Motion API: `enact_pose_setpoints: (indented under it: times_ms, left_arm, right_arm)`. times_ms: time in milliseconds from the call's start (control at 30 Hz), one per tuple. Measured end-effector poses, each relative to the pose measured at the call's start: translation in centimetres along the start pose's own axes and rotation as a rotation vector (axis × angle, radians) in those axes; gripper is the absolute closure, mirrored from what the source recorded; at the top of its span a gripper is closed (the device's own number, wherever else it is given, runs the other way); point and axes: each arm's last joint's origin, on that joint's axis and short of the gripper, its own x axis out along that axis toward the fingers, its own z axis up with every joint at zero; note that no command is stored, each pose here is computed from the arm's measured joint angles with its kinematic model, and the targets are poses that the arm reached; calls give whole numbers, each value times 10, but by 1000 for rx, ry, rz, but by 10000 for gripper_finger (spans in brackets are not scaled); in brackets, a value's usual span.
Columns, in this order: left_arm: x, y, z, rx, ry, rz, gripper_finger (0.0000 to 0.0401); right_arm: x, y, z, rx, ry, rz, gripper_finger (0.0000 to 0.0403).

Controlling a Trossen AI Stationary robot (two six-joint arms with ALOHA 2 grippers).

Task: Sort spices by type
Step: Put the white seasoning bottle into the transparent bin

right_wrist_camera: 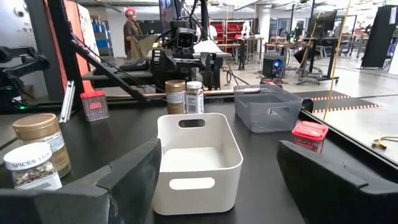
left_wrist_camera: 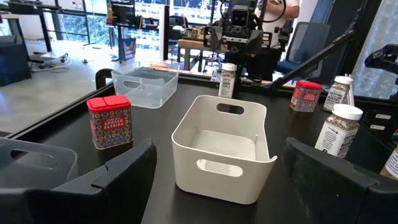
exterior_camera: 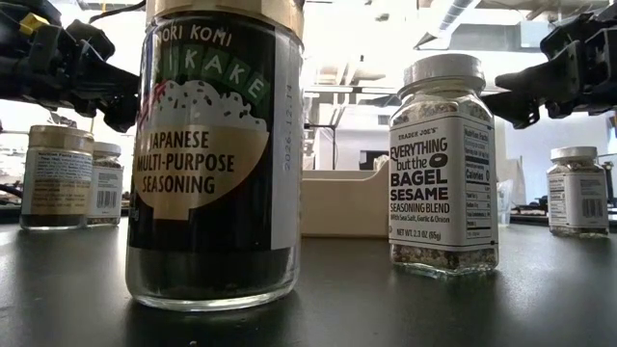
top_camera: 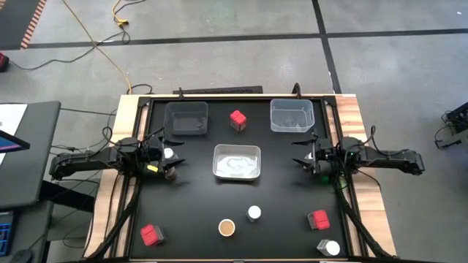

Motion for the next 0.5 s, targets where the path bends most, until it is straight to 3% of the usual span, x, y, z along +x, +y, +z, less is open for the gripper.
enact_pose_setpoints:
  times_ms: [333,500]
  left_arm:
    - [0,0,0,0,0,0,67]
    - [0,0,0,0,0,0,67]
  right_arm:
    - [-1,-3,3,123,-4,-38,55]
    - [-6,-7,24,144,-73,-145,57]
